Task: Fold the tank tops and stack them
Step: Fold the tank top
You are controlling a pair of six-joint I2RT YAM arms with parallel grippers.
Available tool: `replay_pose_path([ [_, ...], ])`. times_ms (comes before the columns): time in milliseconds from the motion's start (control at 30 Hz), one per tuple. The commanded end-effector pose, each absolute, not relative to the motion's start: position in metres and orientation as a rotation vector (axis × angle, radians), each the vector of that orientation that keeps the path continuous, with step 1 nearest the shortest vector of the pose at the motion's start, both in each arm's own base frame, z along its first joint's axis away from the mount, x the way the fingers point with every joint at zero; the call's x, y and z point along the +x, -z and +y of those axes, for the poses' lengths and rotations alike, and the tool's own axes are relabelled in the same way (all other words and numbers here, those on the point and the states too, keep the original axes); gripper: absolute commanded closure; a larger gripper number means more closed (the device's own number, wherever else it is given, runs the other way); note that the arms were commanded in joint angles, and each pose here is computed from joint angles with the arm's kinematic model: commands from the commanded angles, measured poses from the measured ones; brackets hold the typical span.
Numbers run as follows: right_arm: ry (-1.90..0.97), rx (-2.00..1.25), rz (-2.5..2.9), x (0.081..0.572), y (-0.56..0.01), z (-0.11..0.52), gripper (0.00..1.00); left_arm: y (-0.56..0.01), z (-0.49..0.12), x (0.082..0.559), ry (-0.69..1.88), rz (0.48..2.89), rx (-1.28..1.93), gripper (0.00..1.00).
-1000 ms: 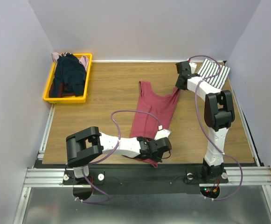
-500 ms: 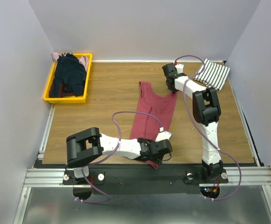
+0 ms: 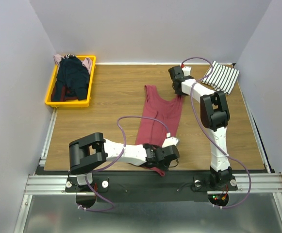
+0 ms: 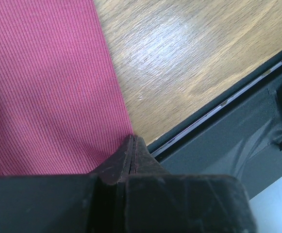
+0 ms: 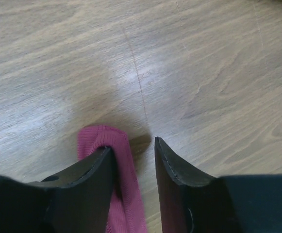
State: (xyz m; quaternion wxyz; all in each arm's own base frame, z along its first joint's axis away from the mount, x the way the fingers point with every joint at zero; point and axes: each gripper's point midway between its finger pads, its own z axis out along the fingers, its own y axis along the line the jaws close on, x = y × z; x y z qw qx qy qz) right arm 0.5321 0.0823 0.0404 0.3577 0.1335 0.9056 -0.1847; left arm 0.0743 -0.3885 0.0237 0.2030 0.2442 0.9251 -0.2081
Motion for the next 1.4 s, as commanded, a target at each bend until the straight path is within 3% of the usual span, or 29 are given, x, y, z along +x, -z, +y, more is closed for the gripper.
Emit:
replay_pose_path([
  [0, 0.376, 0.364, 2.299, 0.536, -0.079, 0.091, 0.51, -0.045, -0.393, 0.067, 0.646, 2.563, 0.681, 0.90],
  [67, 0.347, 0.367, 2.288, 0.537, -0.089, 0.094, 0.48, -0.052, -0.395, 0.068, 0.661, 2.548, 0.669, 0.79],
  [200, 0.301, 0.364, 2.287, 0.535, -0.098, 0.099, 0.47, -0.064, -0.397, 0.070, 0.693, 2.522, 0.654, 0.67],
  [300, 0.304, 0.368, 2.286, 0.531, -0.101, 0.097, 0.48, -0.075, -0.400, 0.071, 0.721, 2.504, 0.645, 0.65],
  [533, 0.292, 0.376, 2.286, 0.514, -0.111, 0.092, 0.48, -0.097, -0.404, 0.075, 0.762, 2.473, 0.598, 0.64],
  [700, 0.160, 0.333, 2.295, 0.515, -0.124, 0.113, 0.53, -0.114, -0.373, 0.109, 0.715, 2.466, 0.353, 0.67],
  [867, -0.125, 0.187, 2.308, 0.533, -0.137, 0.177, 0.53, -0.128, -0.317, 0.150, 0.803, 2.426, -0.026, 0.69],
  [1067, -0.319, 0.048, 2.287, 0.553, -0.133, 0.259, 0.53, -0.096, -0.242, 0.174, 0.797, 2.405, -0.377, 0.73],
  [1367, -0.387, 0.060, 2.271, 0.573, -0.103, 0.302, 0.53, -0.059, -0.236, 0.173, 0.794, 2.490, -0.402, 0.79],
])
